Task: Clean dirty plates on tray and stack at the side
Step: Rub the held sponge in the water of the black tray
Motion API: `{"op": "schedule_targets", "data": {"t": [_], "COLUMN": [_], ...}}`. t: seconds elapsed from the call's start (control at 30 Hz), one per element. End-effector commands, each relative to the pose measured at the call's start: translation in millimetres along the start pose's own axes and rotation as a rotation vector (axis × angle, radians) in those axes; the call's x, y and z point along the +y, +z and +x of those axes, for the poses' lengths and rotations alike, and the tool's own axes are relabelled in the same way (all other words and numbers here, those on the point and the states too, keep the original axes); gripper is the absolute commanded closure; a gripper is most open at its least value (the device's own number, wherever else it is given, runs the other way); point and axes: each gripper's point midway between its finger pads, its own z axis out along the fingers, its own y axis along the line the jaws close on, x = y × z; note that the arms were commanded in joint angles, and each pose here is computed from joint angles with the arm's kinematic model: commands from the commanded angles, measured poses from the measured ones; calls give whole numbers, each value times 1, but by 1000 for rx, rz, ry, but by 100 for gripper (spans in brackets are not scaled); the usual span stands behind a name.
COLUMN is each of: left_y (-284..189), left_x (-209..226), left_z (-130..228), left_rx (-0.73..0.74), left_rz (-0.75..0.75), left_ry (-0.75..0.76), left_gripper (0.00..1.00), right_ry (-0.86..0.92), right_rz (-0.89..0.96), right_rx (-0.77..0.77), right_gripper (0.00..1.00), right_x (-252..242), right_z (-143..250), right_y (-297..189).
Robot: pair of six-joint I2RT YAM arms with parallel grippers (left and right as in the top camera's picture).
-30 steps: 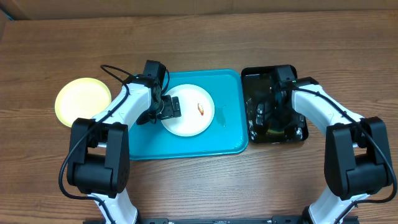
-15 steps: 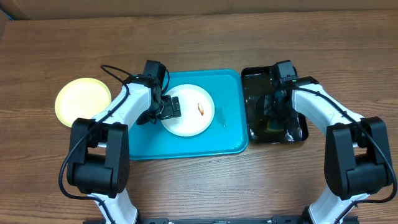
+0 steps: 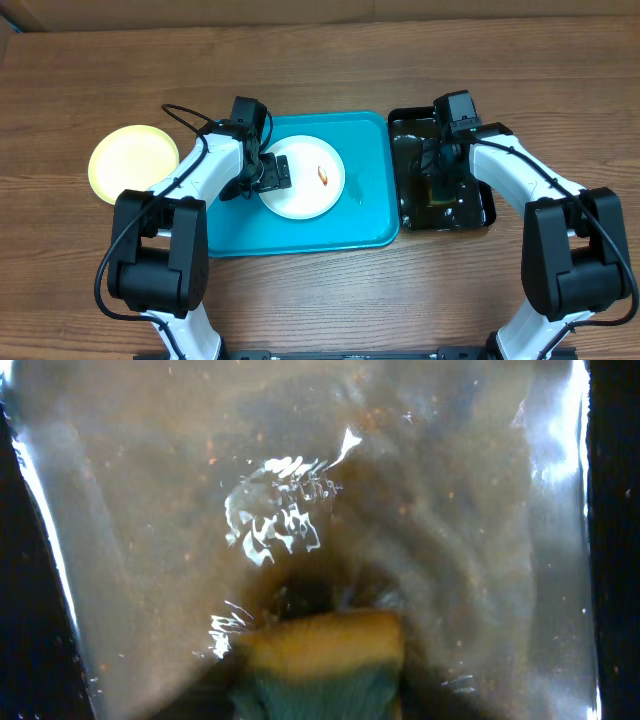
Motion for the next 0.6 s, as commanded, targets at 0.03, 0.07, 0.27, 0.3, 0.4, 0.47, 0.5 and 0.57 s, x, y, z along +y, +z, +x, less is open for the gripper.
{"op": "schedule_targets", "data": {"t": [0.03, 0.07, 0.27, 0.3, 0.4, 0.47, 0.5, 0.57], "left_y": [7, 7, 7, 7, 7, 7, 7, 7], "left_x": [2, 1, 1, 1, 1, 1, 1, 1], "left_z": [5, 6, 6, 6, 5, 6, 6, 6], "left_rx": [24, 24, 24, 24, 24, 24, 24, 24], "left_rz": [-5, -5, -5, -5, -5, -5, -5, -5], "left_ry": [-1, 1, 2, 3, 0, 0, 1, 1], "left_gripper": [0, 0, 0, 0, 0, 0, 0, 0], "right_ry": [-2, -3, -12, -13, -15, -14, -13, -12], "right_rz": [11, 19, 77, 87, 96, 88, 84, 78], "right_rx": [35, 59, 241, 273, 298, 274, 261, 243], "right_gripper": [0, 0, 0, 0, 0, 0, 0, 2], "right_x": [0, 0, -13, -16, -21, -21, -21, -20], "right_z": [-5, -3, 34, 44, 59, 61, 62, 62], "right_y": [-15, -21, -37, -36, -26, -14, -10, -3]}}
